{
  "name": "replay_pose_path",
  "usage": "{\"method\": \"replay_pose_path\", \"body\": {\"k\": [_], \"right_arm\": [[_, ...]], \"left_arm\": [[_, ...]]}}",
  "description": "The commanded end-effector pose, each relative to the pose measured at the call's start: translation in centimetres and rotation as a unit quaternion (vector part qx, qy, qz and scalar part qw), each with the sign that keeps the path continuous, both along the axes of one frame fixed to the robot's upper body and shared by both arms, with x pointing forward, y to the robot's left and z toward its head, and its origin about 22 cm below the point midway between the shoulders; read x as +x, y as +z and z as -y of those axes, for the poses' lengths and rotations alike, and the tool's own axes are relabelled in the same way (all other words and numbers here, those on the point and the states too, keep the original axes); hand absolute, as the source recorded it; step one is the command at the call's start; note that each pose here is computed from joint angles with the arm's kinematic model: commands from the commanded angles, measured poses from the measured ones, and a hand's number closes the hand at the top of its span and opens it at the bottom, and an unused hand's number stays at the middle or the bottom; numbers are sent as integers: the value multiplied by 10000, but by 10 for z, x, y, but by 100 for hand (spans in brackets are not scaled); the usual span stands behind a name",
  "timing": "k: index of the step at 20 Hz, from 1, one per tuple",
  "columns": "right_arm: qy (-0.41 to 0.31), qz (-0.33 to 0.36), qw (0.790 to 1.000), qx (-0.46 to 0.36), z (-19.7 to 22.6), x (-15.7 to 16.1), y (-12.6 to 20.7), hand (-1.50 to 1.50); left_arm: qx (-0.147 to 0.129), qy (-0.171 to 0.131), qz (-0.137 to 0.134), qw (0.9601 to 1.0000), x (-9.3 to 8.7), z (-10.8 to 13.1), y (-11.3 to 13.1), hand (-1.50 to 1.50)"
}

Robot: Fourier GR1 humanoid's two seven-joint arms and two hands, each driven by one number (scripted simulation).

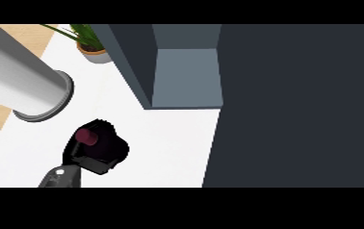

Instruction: Pick up the wine, place it into the cabinet and close the cabinet

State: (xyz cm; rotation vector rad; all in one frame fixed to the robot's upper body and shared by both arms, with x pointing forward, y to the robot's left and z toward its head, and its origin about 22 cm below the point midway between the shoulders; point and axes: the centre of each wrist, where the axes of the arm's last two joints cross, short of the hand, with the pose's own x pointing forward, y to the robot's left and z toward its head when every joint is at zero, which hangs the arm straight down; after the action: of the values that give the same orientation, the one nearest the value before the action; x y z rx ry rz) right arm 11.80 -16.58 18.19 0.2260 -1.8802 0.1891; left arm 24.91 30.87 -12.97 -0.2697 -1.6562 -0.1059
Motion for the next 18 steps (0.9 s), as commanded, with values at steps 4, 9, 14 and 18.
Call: {"method": "replay_pose_path", "body": {"k": [4,9,14,18], "right_arm": [[-67,203,9997,143,13,-35,23,-150],[-157,358,9990,237,18,-36,27,-150],[-111,284,9994,184,19,-33,24,-150],[-83,322,9992,209,19,-42,29,-150]], "left_arm": [[-507,419,223,9976,-34,32,-13,150],[-639,127,217,9976,-31,47,6,150],[-802,13,355,9961,-33,88,43,150],[-719,-145,317,9968,-31,98,57,150]]}}
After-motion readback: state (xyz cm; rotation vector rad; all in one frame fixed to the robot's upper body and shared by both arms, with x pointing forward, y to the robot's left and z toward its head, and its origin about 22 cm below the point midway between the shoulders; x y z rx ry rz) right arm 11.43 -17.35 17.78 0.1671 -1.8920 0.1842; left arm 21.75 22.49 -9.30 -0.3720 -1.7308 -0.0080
